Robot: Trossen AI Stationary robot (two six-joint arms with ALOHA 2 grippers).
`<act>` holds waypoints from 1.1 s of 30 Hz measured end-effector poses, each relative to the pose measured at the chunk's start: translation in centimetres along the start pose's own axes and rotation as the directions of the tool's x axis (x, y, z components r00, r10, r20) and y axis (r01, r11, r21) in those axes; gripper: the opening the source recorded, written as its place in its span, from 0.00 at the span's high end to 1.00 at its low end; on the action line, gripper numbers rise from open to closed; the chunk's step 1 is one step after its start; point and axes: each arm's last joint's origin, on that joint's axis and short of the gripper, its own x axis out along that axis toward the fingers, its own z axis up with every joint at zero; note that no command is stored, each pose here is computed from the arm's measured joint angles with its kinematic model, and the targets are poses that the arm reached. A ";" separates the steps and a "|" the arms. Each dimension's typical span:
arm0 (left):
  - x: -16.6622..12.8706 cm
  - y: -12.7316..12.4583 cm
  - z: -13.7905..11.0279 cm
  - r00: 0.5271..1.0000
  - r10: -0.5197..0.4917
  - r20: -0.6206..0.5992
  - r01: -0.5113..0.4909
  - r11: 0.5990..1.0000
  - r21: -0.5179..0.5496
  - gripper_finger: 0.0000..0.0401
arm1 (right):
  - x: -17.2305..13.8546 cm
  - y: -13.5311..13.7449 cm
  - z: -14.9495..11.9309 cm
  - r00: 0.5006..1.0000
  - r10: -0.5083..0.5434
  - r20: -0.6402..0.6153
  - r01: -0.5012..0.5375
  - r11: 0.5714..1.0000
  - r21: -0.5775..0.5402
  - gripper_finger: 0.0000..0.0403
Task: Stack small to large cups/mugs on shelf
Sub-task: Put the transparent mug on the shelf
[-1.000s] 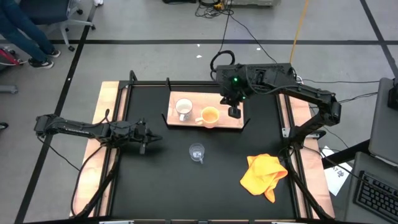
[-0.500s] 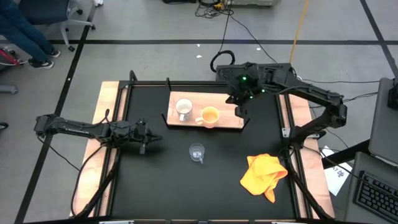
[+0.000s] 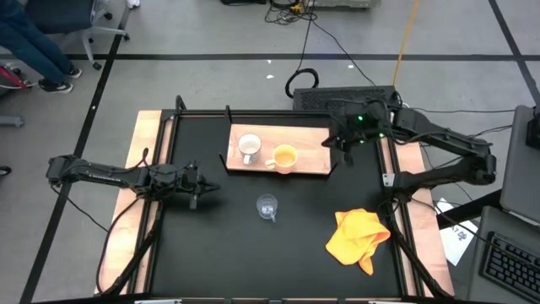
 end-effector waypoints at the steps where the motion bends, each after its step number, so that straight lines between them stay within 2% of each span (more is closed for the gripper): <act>1: 0.0 0.0 0.0 1.000 0.000 0.000 0.000 1.000 0.000 1.00 | -0.1 0.1 -0.4 1.000 -0.001 0.007 0.001 1.000 0.008 1.00; 12: 0.0 0.0 0.0 1.000 0.000 0.000 0.000 1.000 -0.002 1.00 | -1.0 1.9 -5.6 0.981 0.066 0.184 -0.074 0.997 0.036 1.00; 19: 0.0 0.0 0.0 1.000 0.000 0.001 0.000 1.000 0.004 1.00 | -0.3 2.9 -8.3 0.968 0.109 0.226 -0.119 0.993 0.028 1.00; 27: 0.0 0.0 0.0 1.000 0.000 0.001 0.000 1.000 0.003 1.00 | 0.4 3.7 -10.8 0.950 0.146 0.275 -0.150 0.989 -0.008 1.00; 33: 0.0 0.0 0.0 1.000 0.001 0.005 -0.001 1.000 0.002 1.00 | -0.1 3.7 -11.0 0.943 0.144 0.299 -0.147 0.989 -0.013 1.00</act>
